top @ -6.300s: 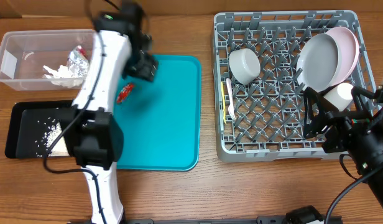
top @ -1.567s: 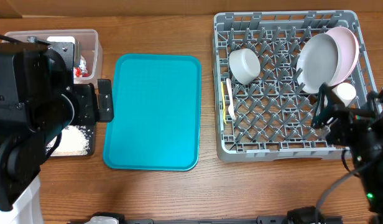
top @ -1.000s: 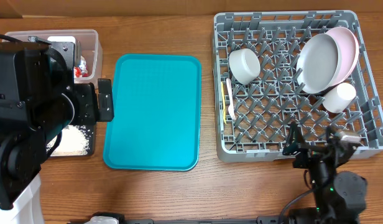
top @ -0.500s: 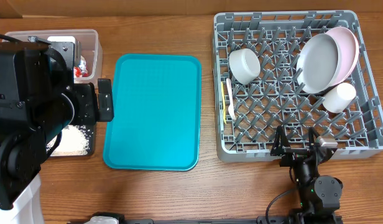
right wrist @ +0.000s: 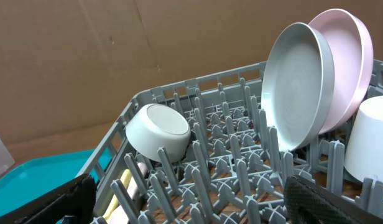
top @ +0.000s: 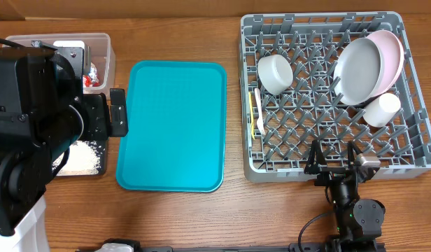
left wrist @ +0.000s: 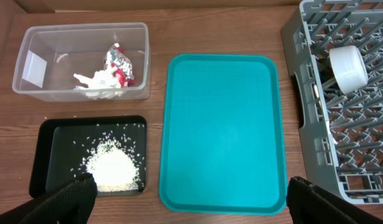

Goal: Sort waste into correct bins and load items into the dishwasher rack

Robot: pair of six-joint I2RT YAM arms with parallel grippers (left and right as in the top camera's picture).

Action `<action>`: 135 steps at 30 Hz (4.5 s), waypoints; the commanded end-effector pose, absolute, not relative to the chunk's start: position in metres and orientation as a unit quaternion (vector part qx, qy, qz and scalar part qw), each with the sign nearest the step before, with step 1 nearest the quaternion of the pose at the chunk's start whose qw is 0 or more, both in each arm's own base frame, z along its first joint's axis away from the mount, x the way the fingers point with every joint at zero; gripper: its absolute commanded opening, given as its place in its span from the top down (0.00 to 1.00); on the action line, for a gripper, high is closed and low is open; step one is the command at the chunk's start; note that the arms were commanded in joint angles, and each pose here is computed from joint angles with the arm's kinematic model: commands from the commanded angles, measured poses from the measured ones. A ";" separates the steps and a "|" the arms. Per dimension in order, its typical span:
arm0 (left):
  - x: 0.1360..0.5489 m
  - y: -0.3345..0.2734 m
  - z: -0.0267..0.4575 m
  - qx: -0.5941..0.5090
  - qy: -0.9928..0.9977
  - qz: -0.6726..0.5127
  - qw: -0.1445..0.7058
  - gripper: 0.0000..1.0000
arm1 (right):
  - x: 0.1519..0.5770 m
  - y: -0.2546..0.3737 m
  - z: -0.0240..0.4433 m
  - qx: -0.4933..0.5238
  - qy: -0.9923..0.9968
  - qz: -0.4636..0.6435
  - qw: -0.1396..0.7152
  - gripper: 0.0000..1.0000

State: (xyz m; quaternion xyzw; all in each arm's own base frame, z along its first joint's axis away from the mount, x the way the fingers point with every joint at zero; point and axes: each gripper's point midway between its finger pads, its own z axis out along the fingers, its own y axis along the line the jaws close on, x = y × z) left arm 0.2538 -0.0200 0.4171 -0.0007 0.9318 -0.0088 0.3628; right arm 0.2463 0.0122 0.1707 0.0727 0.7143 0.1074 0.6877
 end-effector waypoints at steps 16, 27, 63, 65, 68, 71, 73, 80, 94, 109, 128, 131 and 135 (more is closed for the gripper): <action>0.254 -0.015 0.418 -0.010 0.931 0.005 0.366 0.00 | 0.246 0.012 0.170 0.073 0.711 0.107 0.691 0.00; 0.248 0.012 0.448 -0.040 0.853 0.025 0.520 0.00 | 0.246 0.012 0.170 0.073 0.711 0.107 0.691 0.00; 0.239 -0.001 0.177 0.001 0.736 -0.007 0.677 0.00 | 0.246 0.011 0.170 0.073 0.711 0.107 0.691 0.00; 0.244 -0.001 0.167 0.001 0.732 -0.007 0.682 0.00 | 0.246 0.011 0.170 0.073 0.711 0.107 0.691 0.00; 0.246 -0.001 0.157 0.001 0.732 -0.007 0.681 0.00 | 0.246 0.011 0.170 0.073 0.711 0.107 0.691 0.00; 0.246 0.000 0.157 -0.002 0.732 -0.004 0.681 0.00 | 0.246 0.012 0.170 0.073 0.711 0.107 0.691 0.00; 0.246 0.000 0.157 -0.002 0.732 -0.004 0.681 0.00 | 0.246 0.011 0.170 0.073 0.711 0.107 0.691 0.00; 0.246 0.000 0.157 -0.002 0.733 -0.004 0.681 0.00 | 0.246 0.012 0.170 0.073 0.711 0.107 0.691 0.00; 0.246 0.000 0.156 -0.002 0.733 -0.004 0.680 0.00 | 0.246 0.012 0.170 0.073 0.711 0.107 0.691 0.00; 0.246 0.000 0.156 -0.002 0.733 -0.004 0.680 0.00 | 0.246 0.012 0.170 0.073 0.711 0.107 0.691 0.00; 0.246 0.000 0.156 -0.002 0.733 -0.004 0.680 0.00 | 0.246 0.012 0.170 0.073 0.711 0.107 0.691 0.00; 0.246 0.000 0.156 -0.002 0.733 -0.004 0.680 0.00 | 0.246 0.012 0.170 0.073 0.711 0.107 0.691 0.00; 0.246 0.000 0.156 -0.002 0.733 -0.004 0.680 0.00 | 0.246 0.011 0.170 0.073 0.711 0.107 0.691 0.00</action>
